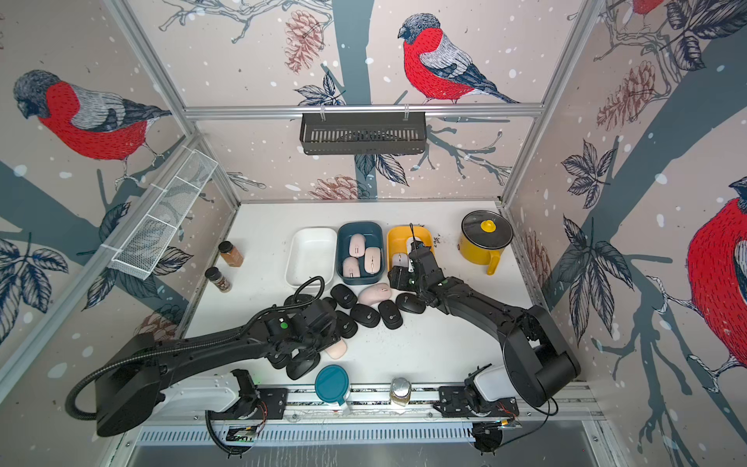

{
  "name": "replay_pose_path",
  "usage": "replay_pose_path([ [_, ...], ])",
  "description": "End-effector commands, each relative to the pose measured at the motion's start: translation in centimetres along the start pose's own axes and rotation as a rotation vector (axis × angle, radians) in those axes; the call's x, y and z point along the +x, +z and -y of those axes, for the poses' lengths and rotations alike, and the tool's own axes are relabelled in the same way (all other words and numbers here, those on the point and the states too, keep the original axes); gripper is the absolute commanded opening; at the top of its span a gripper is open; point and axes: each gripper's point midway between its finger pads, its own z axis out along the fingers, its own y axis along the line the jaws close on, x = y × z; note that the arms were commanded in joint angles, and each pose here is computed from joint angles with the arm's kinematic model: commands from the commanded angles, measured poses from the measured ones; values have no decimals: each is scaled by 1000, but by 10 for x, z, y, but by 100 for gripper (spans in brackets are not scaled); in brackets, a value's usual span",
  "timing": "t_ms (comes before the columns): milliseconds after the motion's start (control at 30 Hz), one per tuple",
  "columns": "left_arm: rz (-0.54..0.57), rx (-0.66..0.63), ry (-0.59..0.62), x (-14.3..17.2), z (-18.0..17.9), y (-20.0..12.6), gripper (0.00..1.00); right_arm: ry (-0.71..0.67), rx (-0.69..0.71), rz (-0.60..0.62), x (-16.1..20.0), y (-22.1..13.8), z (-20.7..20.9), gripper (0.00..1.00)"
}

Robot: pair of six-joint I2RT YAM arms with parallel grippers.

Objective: Place the mice by color into the storage box
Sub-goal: Pick up the mouse from the center of the board.

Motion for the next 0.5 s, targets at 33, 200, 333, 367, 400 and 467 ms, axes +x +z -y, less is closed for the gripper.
replay_pose_path([
  [33, 65, 18, 57, -15, 20, -12, 70, -6, -32, 12, -4, -2, -7, 76],
  [200, 190, 1, 132, -43, 41, -44, 70, -142, -61, 35, -4, -13, -30, 76],
  [333, 314, -31, 195, -72, 45, -72, 71, -308, -73, 50, 5, -25, -60, 76],
  [367, 340, -33, 198, -81, 45, -81, 71, -351, -91, 48, 10, -27, -70, 76],
  [400, 358, -36, 195, -89, 43, -89, 71, -391, -110, 45, 15, -29, -81, 76],
  [467, 393, -26, 185, -104, 38, -105, 71, -451, -144, 35, 26, -32, -97, 77],
])
